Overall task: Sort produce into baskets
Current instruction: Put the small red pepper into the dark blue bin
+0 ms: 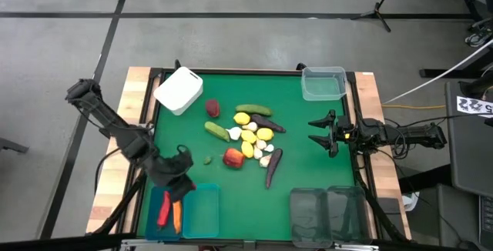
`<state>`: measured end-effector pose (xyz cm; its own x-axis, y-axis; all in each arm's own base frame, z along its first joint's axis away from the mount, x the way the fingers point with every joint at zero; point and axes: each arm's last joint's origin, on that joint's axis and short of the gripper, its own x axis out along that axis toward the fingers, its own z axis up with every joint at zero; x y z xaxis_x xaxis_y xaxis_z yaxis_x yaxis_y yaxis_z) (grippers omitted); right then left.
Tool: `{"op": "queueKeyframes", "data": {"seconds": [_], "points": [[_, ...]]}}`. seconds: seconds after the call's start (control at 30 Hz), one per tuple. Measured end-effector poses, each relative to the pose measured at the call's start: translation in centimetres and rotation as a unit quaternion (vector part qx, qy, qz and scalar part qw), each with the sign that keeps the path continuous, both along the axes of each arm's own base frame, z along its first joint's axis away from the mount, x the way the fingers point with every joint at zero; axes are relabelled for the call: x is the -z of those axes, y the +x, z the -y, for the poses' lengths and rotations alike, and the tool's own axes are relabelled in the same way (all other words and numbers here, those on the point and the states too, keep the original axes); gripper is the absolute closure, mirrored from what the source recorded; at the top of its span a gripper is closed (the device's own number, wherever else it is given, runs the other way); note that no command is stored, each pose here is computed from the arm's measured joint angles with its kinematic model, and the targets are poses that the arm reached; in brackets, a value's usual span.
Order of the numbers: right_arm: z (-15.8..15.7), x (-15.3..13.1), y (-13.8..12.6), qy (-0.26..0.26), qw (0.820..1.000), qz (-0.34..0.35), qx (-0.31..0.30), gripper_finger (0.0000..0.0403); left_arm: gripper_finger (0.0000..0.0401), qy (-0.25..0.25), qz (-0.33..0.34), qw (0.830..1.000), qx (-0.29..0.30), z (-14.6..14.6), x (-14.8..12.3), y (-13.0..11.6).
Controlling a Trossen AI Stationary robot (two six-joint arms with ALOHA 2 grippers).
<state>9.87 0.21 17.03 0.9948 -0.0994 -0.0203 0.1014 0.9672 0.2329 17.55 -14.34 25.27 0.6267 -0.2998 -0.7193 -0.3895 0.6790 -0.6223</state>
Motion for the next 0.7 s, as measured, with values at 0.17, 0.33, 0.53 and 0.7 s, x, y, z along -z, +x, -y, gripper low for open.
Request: {"op": "queueKeyframes", "data": {"seconds": [0.17,0.33,0.53,0.7], "points": [[0.0,0.0,0.0,0.000,1.000,0.000,0.000,0.0123,0.0327,-0.059,-0.041,0.997,-0.023,2.6,0.1,-1.4],[0.0,0.0,0.0,0.000,1.000,0.000,0.000,0.0123,0.0327,-0.076,-0.119,0.988,-0.067,4.9,2.1,-2.8],[0.0,0.0,0.0,0.000,1.000,0.000,0.000,0.0123,0.0327,-0.084,-0.173,0.975,-0.111,6.9,4.2,-3.8],[0.0,0.0,0.0,0.000,1.000,0.000,0.000,0.0123,0.0327,-0.084,-0.196,0.968,-0.129,7.6,5.1,-4.3]]}}
